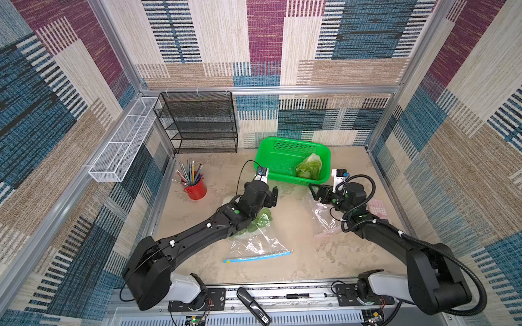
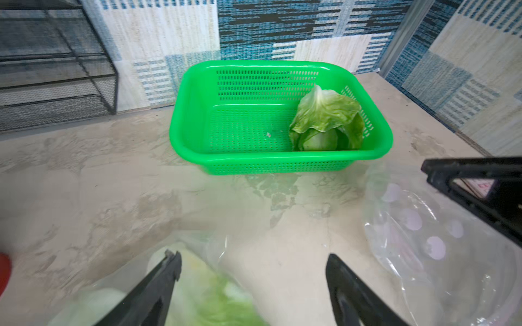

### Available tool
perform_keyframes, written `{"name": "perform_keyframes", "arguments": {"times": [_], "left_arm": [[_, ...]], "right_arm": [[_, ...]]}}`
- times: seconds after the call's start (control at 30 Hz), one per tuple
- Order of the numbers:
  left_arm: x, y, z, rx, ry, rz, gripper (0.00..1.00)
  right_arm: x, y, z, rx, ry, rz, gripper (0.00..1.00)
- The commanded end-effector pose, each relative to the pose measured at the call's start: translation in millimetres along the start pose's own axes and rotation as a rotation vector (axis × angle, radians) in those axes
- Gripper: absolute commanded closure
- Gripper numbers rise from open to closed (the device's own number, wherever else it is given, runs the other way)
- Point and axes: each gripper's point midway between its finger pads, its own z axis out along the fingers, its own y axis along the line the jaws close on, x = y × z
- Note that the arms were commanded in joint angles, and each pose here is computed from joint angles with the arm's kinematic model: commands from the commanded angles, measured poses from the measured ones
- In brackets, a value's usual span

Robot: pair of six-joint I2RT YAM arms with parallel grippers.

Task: Open the zip-top bag and take out the chinese cabbages
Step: Adjust the zipper food storage bag at the center of the board, then move the zipper food storage bag to the center of the board.

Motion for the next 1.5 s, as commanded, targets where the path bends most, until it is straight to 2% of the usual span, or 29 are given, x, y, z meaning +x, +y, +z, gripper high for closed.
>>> {"name": "perform_keyframes", "arguments": {"times": [0.0, 0.17, 0.33, 0.5, 0.6, 0.7, 0.73, 0.87, 1.03, 1.17, 1.23, 1.4, 1.47], "left_arm": [[7, 22, -14, -0.060, 0.011, -0.015, 0.16], [25, 60, -32, -0.143, 0.065, -0.092, 0.15], [59, 98, -48, -0.231, 0.158, -0.201, 0.14], [87, 127, -59, -0.282, 0.230, -0.305, 0.13], [95, 135, -61, -0.270, 0.242, -0.365, 0.12], [104, 142, -63, -0.262, 0.263, -0.433, 0.12], [109, 143, -62, -0.249, 0.274, -0.457, 0.11], [128, 146, -56, -0.196, 0.302, -0.568, 0.11], [133, 138, -40, -0.090, 0.303, -0.666, 0.10], [134, 130, -28, -0.022, 0.302, -0.708, 0.10], [137, 126, -23, -0.002, 0.313, -0.726, 0.10], [143, 118, -20, 0.041, 0.309, -0.802, 0.12], [144, 118, -20, 0.045, 0.295, -0.825, 0.12]], "right_arm": [[-3, 3, 5, -0.036, -0.041, 0.030, 0.16], [29, -26, 19, 0.062, 0.044, 0.054, 0.17], [56, -46, 23, 0.147, 0.112, 0.075, 0.19], [67, -70, 19, 0.275, 0.129, 0.077, 0.17], [67, -72, 21, 0.282, 0.133, 0.064, 0.13], [61, -63, 21, 0.244, 0.117, 0.035, 0.06], [54, -56, 19, 0.221, 0.090, 0.018, 0.00], [27, -19, 6, 0.130, -0.014, -0.089, 0.01], [1, 22, -15, 0.061, -0.099, -0.243, 0.01], [11, 61, -20, -0.003, -0.083, -0.366, 0.01], [23, 72, -16, -0.049, -0.028, -0.353, 0.01], [61, 106, -2, -0.297, 0.120, -0.177, 0.01], [71, 119, 6, -0.344, 0.161, -0.146, 0.01]]}}
